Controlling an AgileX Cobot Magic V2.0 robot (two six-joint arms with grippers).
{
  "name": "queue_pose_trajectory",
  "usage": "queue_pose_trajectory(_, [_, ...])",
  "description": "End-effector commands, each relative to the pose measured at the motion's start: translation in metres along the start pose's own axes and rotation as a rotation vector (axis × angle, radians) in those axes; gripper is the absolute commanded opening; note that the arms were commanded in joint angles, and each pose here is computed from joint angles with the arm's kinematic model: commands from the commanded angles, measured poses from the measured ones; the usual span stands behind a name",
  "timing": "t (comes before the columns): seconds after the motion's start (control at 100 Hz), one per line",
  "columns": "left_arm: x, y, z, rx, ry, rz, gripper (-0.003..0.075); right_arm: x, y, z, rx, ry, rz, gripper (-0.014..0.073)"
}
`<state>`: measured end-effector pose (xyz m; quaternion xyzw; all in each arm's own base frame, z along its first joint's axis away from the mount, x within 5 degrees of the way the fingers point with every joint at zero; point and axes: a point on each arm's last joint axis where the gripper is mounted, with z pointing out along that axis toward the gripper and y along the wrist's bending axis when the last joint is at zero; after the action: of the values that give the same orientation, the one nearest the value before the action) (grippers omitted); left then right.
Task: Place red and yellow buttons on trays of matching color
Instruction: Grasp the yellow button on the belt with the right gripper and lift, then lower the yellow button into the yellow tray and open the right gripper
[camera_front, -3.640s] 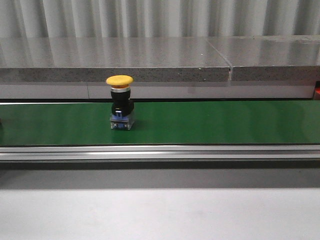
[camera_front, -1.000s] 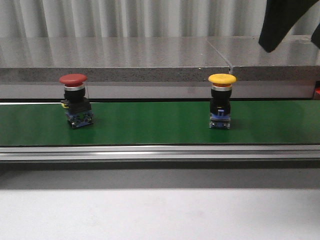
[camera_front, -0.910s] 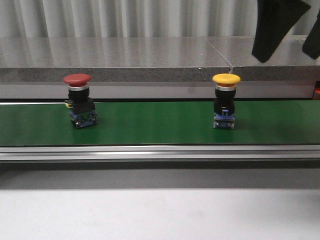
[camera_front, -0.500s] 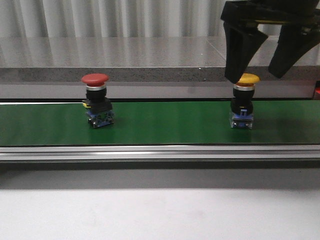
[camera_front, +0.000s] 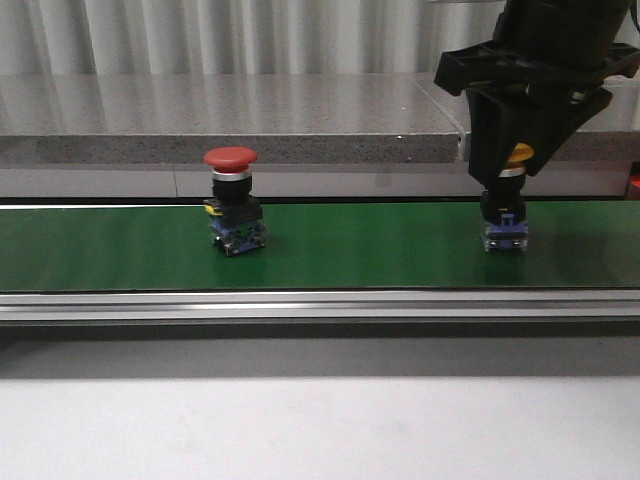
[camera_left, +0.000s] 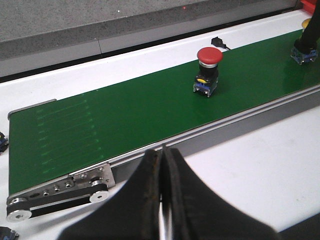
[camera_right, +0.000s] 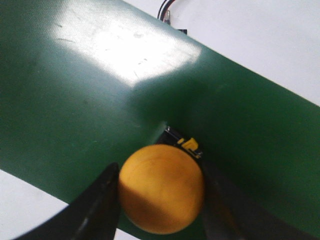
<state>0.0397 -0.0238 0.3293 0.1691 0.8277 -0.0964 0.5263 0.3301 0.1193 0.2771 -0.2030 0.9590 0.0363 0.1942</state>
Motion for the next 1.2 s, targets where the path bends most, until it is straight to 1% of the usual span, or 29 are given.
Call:
queue_pose_trajectory(0.0, [-0.012, 0.000, -0.003, 0.002, -0.080, -0.009, -0.0020, -0.008, -0.003, -0.026, 0.014, -0.097, -0.008, 0.0215])
queue_pose_trajectory(0.08, [-0.012, 0.000, -0.003, 0.002, -0.080, -0.009, -0.0020, -0.007, -0.005, -0.032, 0.017, -0.115, 0.006, 0.0215])
queue_pose_trajectory(0.24, [-0.012, 0.000, -0.003, 0.002, -0.080, -0.009, -0.0020, -0.003, -0.018, -0.054, 0.036, -0.167, 0.090, 0.0215])
queue_pose_trajectory(0.45, [-0.012, 0.000, -0.003, 0.002, -0.080, -0.009, -0.0020, 0.011, -0.049, -0.079, 0.085, -0.183, 0.204, 0.0215])
queue_pose_trajectory(0.64, [-0.012, 0.000, -0.003, 0.002, -0.080, -0.009, -0.0020, 0.029, -0.085, -0.095, 0.144, -0.193, 0.366, 0.0215])
queue_pose_trajectory(0.74, [-0.012, 0.000, -0.003, 0.002, -0.080, -0.009, -0.0020, 0.043, -0.104, -0.100, 0.179, -0.201, 0.477, 0.0215])
queue_pose_trajectory(0.89, [-0.012, 0.000, -0.003, 0.002, -0.080, -0.009, -0.0020, 0.069, -0.131, -0.102, 0.230, -0.191, 0.610, 0.0215])
queue_pose_trajectory(1.06, [-0.012, 0.000, -0.003, 0.002, -0.080, -0.009, -0.0020, 0.099, -0.161, -0.099, 0.291, -0.179, 0.758, 0.0215])
queue_pose_trajectory(1.19, [-0.012, 0.000, -0.003, 0.002, -0.080, -0.009, -0.0020, 0.126, -0.184, -0.094, 0.340, -0.183, 0.893, 0.0215])
